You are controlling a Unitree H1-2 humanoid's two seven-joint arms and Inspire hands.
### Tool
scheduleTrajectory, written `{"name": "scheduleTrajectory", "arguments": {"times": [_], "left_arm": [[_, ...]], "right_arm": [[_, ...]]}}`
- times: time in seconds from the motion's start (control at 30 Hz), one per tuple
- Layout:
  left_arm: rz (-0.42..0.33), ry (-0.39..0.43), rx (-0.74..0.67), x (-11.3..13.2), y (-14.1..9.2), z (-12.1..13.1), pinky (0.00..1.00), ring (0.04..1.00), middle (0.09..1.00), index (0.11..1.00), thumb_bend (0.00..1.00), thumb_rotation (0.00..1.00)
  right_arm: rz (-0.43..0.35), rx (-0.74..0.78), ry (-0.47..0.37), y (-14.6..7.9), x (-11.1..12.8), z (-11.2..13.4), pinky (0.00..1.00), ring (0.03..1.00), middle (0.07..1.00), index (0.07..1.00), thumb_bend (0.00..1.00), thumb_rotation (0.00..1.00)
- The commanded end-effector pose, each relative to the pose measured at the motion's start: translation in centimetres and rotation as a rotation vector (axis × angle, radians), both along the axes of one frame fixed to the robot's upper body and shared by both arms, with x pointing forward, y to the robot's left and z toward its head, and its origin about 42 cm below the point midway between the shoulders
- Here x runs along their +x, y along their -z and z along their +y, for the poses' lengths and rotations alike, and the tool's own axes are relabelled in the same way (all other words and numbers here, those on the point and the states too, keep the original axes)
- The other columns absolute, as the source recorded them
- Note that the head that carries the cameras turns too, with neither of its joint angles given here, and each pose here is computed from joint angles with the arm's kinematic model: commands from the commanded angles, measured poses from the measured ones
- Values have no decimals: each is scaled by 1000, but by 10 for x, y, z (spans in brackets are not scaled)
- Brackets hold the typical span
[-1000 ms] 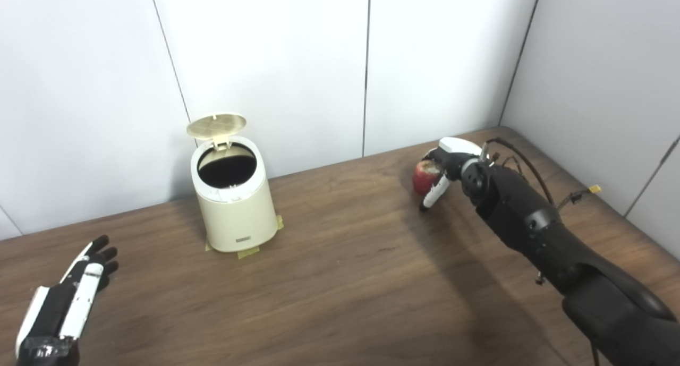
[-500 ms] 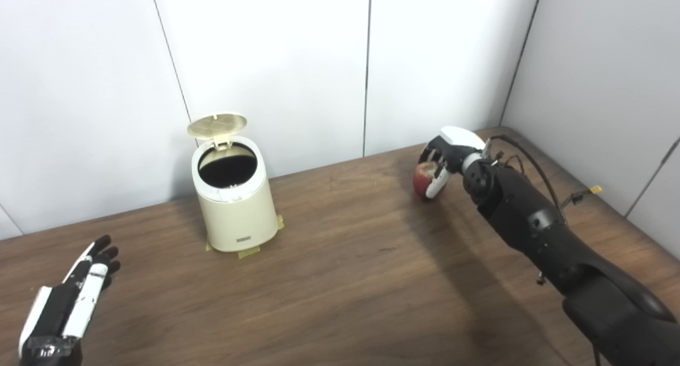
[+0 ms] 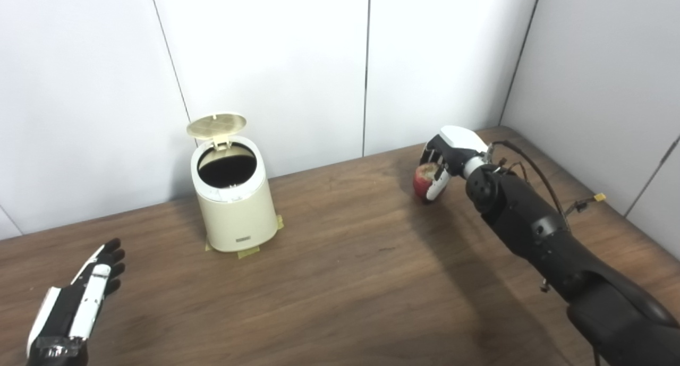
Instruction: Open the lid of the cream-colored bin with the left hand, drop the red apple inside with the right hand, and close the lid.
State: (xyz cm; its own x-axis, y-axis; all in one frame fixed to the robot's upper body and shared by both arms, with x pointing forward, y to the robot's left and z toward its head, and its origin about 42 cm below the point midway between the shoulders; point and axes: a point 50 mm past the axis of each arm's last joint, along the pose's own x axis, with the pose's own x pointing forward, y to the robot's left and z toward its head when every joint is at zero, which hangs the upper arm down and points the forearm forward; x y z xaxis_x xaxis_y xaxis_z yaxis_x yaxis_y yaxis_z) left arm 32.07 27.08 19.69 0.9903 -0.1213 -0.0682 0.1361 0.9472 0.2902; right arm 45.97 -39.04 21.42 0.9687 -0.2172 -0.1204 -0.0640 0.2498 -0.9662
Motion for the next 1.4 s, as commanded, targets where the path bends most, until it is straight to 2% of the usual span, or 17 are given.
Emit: {"name": "scheduleTrajectory", "arguments": {"times": [0.0,0.17,0.37,0.5,0.73,0.87,1.03,1.37], "left_arm": [[-58,8,26,5,-16,0,917,929,940,954,364,1000],[-53,5,44,4,-13,0,921,929,938,948,391,1000],[-45,-3,33,1,-9,-5,924,930,939,940,438,976],[-42,4,20,0,-7,-8,913,916,932,929,437,977],[-29,-1,20,-1,0,-14,895,915,938,941,473,959],[-28,-5,32,-2,4,-18,900,903,917,942,467,935],[-19,-6,36,-3,8,-24,910,913,921,941,482,939],[-21,-15,48,-6,12,-36,886,909,927,935,472,966]], "right_arm": [[-128,-21,-31,-38,7,1,513,447,519,468,518,0],[-208,-12,-86,-59,1,24,492,429,509,485,519,0],[-347,-13,-216,-86,-11,63,469,432,500,493,520,0],[-434,6,-310,-103,-18,97,444,424,495,507,519,0],[-557,52,-459,-127,-28,158,470,438,489,493,521,0],[-596,78,-532,-137,-31,192,388,392,503,524,515,0],[-613,129,-626,-144,-28,224,360,401,510,513,501,0],[-634,208,-683,-143,-9,265,333,398,506,533,496,0]]}}
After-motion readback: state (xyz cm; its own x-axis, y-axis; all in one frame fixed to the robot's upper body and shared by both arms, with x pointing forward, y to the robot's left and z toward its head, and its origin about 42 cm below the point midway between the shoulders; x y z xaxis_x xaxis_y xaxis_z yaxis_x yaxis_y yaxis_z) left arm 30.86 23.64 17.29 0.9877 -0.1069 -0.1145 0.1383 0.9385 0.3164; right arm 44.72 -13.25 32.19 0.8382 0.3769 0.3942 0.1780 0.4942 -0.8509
